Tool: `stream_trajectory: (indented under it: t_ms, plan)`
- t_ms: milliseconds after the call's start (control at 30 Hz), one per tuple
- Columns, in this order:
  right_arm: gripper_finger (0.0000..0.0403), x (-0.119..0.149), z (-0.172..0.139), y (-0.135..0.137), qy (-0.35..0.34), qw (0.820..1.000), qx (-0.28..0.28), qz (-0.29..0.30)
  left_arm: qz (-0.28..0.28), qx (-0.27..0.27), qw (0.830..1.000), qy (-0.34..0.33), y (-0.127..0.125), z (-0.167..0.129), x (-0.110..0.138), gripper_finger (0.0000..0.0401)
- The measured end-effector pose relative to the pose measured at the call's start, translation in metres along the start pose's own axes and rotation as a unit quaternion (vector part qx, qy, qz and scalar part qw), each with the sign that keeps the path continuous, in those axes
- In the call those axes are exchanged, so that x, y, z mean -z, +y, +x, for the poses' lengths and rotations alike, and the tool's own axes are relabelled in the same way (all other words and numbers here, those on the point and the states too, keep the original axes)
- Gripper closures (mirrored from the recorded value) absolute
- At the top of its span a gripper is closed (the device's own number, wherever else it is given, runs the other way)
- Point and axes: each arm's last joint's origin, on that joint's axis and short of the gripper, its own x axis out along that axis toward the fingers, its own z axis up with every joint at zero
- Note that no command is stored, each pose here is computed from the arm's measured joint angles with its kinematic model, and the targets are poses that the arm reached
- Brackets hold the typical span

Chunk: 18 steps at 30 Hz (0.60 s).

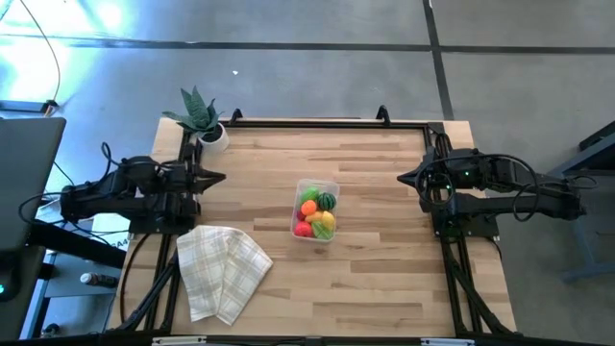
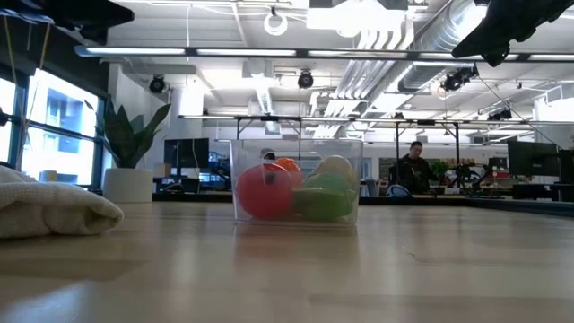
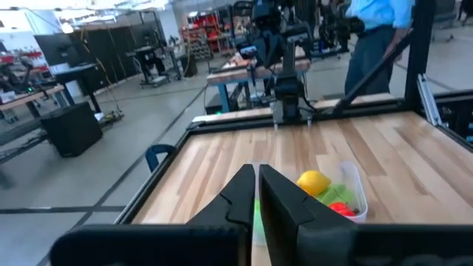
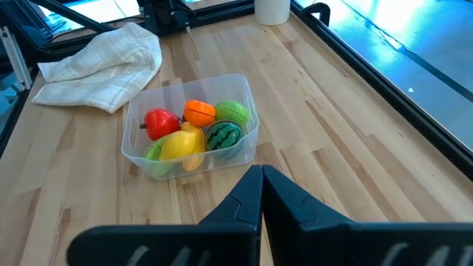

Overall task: Pick and placing Produce into tupperware
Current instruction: Return to Home Position

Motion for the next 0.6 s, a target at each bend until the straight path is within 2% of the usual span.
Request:
stream_trajectory:
  t_ms: [300,600]
  plan:
    - [0.0403,0.000,0.000,0.000,0.000,1.000,0.000,0.000,-0.012,-0.004,1.000,-0.025,-0.001,-0.008,0.012,0.0396]
    - [0.0403,0.000,0.000,0.000,0.000,1.000,0.000,0.000,-0.030,0.003,0.999,-0.019,-0.005,-0.006,0.026,0.0398]
